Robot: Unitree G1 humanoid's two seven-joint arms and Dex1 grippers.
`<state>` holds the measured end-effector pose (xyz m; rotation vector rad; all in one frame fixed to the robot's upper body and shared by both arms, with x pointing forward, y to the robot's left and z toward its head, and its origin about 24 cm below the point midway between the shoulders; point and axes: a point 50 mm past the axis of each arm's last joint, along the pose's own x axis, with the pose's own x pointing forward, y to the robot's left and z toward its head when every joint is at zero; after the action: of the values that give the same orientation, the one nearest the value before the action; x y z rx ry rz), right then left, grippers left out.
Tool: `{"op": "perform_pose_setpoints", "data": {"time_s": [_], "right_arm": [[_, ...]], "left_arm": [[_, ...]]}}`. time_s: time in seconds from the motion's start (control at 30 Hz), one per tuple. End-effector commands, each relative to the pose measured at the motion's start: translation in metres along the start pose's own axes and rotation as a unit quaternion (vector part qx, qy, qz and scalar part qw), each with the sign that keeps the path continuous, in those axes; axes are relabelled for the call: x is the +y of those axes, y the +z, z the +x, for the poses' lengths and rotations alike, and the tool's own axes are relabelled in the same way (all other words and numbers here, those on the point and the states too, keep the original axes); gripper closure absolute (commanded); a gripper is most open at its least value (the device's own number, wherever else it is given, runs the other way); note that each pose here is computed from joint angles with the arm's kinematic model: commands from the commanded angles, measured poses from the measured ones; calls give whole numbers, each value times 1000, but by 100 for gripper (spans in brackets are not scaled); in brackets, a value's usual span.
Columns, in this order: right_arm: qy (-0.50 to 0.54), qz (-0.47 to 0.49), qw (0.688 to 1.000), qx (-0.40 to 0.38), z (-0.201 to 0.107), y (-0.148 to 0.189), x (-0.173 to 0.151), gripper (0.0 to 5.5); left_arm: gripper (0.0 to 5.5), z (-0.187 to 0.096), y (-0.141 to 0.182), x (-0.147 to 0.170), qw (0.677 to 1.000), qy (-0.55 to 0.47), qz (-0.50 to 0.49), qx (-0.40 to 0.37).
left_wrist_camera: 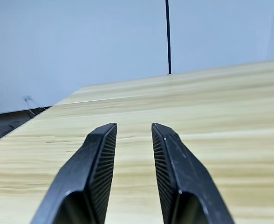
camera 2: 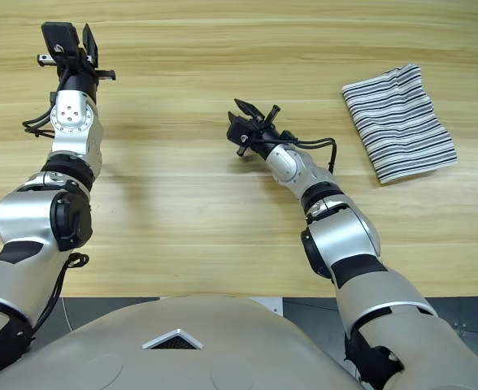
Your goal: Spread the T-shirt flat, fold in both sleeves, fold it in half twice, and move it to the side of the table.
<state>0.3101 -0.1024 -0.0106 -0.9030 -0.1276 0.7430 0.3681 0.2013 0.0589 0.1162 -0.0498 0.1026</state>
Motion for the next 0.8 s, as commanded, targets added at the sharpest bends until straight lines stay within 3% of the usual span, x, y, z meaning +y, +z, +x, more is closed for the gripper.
{"op": "perform_pose_setpoints", "data": {"time_s": [0.03,0.27,0.5,0.8], "right_arm": [[25,9,1000,-1,-3,-2,6,411],[33,-24,999,4,-1,-1,9,411],[54,-41,998,-16,12,14,15,411],[56,-47,997,-12,13,14,15,411]], "left_arm": [[411,4,4,-9,1000,-11,14,3],[411,4,3,-9,1000,-4,28,8],[411,-2,-4,18,999,34,35,10],[411,-2,-5,18,999,34,36,12]]}}
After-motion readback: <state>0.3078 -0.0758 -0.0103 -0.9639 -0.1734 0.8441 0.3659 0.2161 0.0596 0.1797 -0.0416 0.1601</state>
